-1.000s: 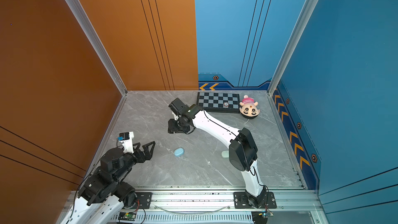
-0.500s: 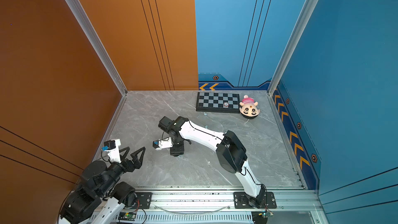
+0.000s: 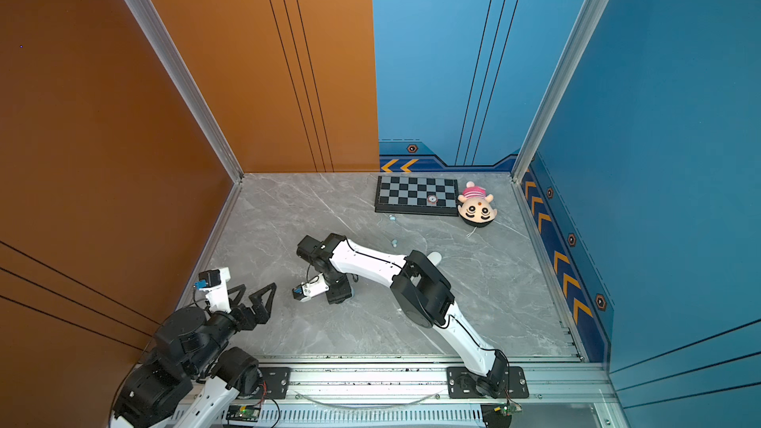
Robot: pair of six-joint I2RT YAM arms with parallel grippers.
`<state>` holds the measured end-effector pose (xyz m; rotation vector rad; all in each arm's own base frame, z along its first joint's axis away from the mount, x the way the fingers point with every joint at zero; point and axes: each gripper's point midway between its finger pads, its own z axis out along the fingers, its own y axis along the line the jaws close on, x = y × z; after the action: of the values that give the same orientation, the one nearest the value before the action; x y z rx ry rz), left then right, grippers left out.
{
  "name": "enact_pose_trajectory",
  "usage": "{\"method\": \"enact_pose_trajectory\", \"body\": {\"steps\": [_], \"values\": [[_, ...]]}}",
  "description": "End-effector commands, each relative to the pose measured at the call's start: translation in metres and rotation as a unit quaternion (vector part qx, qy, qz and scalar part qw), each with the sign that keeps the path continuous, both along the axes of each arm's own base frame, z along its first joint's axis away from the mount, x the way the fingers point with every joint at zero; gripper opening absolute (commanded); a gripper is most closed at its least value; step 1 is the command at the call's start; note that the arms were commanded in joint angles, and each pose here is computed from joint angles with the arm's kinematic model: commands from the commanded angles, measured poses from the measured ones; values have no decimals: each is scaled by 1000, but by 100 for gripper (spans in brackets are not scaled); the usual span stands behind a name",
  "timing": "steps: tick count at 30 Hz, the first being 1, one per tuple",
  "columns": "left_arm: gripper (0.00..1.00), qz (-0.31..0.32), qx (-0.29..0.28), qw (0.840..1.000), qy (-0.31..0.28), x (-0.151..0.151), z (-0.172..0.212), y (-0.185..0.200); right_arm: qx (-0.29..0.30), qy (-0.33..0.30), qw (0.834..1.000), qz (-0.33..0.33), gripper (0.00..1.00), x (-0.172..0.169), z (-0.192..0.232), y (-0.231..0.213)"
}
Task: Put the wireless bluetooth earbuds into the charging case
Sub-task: 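Lower the right gripper and close it on the light blue case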
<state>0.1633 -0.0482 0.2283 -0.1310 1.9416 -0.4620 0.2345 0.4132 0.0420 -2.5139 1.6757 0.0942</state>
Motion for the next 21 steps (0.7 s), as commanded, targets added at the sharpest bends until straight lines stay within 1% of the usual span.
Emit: {"method": "enact_pose_trajectory", "body": {"steps": [1, 10, 17, 21], "values": [[98, 14, -2, 1000, -1, -1, 5, 5, 5, -24, 1000, 6, 64, 9, 4, 6], [98, 11, -4, 1000, -1, -2, 5, 5, -17, -23, 1000, -6, 63, 7, -13, -3], [98, 13, -3, 1000, 3, -1, 3, 4, -37, -29, 999, -27, 56, 7, -25, -10], [98, 15, -2, 1000, 6, 0, 1, 5, -52, -37, 997, -46, 55, 9, -30, -16]]}}
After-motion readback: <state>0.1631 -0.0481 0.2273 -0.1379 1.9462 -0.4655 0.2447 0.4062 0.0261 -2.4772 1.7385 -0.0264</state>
